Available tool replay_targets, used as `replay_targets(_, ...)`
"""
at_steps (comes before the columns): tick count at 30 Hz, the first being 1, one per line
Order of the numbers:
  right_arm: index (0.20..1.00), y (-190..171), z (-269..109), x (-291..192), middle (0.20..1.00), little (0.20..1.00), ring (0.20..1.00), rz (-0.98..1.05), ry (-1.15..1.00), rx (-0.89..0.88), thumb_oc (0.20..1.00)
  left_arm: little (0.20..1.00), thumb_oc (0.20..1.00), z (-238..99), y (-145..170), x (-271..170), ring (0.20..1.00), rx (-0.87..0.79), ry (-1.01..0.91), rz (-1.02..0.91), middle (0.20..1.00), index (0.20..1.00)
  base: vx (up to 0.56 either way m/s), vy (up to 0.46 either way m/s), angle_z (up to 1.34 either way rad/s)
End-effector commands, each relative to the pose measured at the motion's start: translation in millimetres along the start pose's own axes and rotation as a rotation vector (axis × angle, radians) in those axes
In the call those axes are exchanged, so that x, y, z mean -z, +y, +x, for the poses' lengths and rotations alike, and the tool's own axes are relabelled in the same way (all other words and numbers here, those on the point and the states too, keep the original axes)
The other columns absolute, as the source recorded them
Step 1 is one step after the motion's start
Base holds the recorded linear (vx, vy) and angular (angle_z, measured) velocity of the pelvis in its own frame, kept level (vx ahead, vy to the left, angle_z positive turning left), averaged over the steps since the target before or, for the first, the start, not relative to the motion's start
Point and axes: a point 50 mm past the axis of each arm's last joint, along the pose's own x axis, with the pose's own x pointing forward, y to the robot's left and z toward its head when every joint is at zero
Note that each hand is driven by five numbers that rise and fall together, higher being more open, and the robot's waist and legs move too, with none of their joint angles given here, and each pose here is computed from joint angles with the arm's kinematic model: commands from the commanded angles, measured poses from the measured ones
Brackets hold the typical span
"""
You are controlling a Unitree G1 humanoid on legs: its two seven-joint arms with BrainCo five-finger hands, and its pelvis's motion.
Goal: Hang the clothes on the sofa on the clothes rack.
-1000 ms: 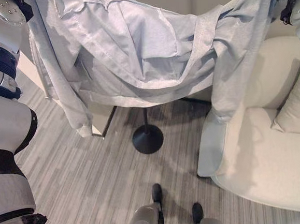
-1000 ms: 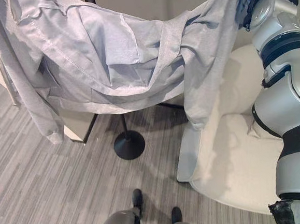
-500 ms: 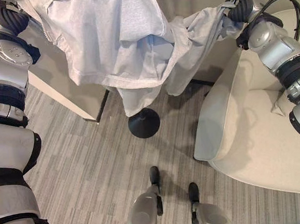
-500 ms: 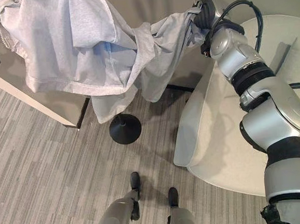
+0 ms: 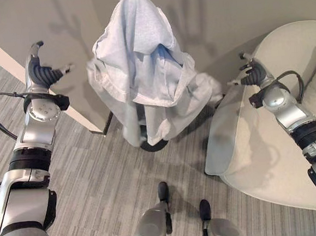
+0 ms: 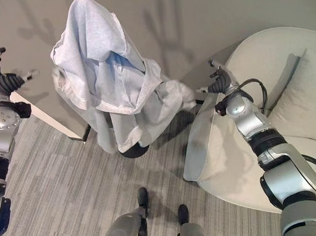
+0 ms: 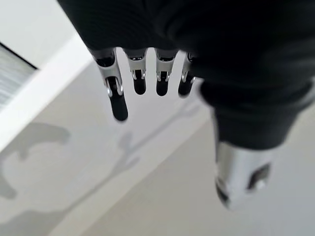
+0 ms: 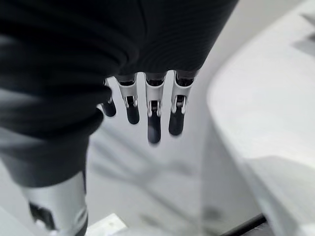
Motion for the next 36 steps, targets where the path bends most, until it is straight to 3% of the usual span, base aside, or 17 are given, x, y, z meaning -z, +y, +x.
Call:
replay_targets(1, 1.000, -22, 5, 0, 1.000, 1.000, 1.000, -0.201, -0.037, -0.018, 1.000, 1.000, 1.000, 6, -5, -7, 1.000, -0.001, -0.040, 0.039, 1.000, 1.000, 0.00, 0.000, 0.00)
replay_targets(9, 1.000, -10, -37, 53, 1.000, 1.000, 1.000, -0.220, 0.099, -0.049, 1.000, 1.000, 1.000, -45, -7, 49, 1.000, 0.017, 0.113, 0.019, 1.000, 1.000, 0.00, -0.006, 0.02)
replay_targets(13, 1.000, 1, -79, 77, 1.000, 1.000, 1.000, -0.068, 0.174, 0.007, 1.000, 1.000, 1.000, -107, -15, 98, 1.000, 0.038, 0.319, -0.104, 1.000, 1.000, 0.00, 0.000, 0.01)
replay_targets(14, 1.000, 1, -80, 77, 1.000, 1.000, 1.000, -0.069, 0.176, 0.006, 1.000, 1.000, 1.000, -107, -15, 98, 1.000, 0.040, 0.320, -0.103, 1.000, 1.000, 0.00, 0.000, 0.00)
replay_targets(15, 1.000, -1, -101, 89, 1.000, 1.000, 1.000, -0.053, 0.216, 0.034, 1.000, 1.000, 1.000, -145, -27, 122, 1.000, 0.062, 0.469, -0.246, 1.000, 1.000, 0.00, 0.000, 0.00)
replay_targets(16, 1.000, -1, -102, 89, 1.000, 1.000, 1.000, -0.053, 0.218, 0.033, 1.000, 1.000, 1.000, -146, -27, 122, 1.000, 0.064, 0.470, -0.246, 1.000, 1.000, 0.02, 0.020, 0.07)
replay_targets(18, 1.000, -10, -136, 112, 1.000, 1.000, 1.000, -0.007, 0.328, 0.129, 1.000, 1.000, 1.000, -199, -38, 153, 1.000, 0.083, 0.678, -0.351, 1.000, 1.000, 0.00, -0.002, 0.04)
replay_targets(20, 1.000, -13, -150, 122, 1.000, 1.000, 1.000, -0.004, 0.384, 0.163, 1.000, 1.000, 1.000, -216, -41, 161, 1.000, 0.092, 0.737, -0.366, 1.000, 1.000, 0.02, -0.014, 0.05)
replay_targets(21, 1.000, -13, -183, 145, 1.000, 1.000, 1.000, -0.004, 0.519, 0.195, 1.000, 1.000, 1.000, -249, -50, 173, 1.000, 0.068, 0.862, -0.450, 1.000, 1.000, 0.00, 0.000, 0.00)
replay_targets(22, 1.000, -13, -184, 146, 1.000, 1.000, 1.000, -0.005, 0.520, 0.195, 1.000, 1.000, 1.000, -250, -50, 173, 1.000, 0.070, 0.862, -0.450, 1.000, 1.000, 0.00, -0.021, -0.06)
replay_targets(24, 1.000, -1, -214, 168, 1.000, 1.000, 1.000, 0.036, 0.668, 0.190, 1.000, 1.000, 1.000, -275, -59, 179, 1.000, 0.103, 0.947, -0.469, 1.000, 1.000, -0.03, -0.043, -0.11)
replay_targets(27, 1.000, 52, -267, 199, 1.000, 1.000, 1.000, 0.223, 0.961, 0.124, 1.000, 1.000, 1.000, -309, -77, 189, 1.000, 0.261, 1.071, -0.405, 1.000, 1.000, -0.06, -0.065, -0.15)
replay_targets(36, 1.000, 170, -360, 188, 1.000, 1.000, 1.000, 0.720, 1.427, 0.022, 1.000, 1.000, 1.000, -347, -96, 202, 1.000, 0.565, 1.199, -0.160, 1.000, 1.000, -0.04, -0.064, -0.09)
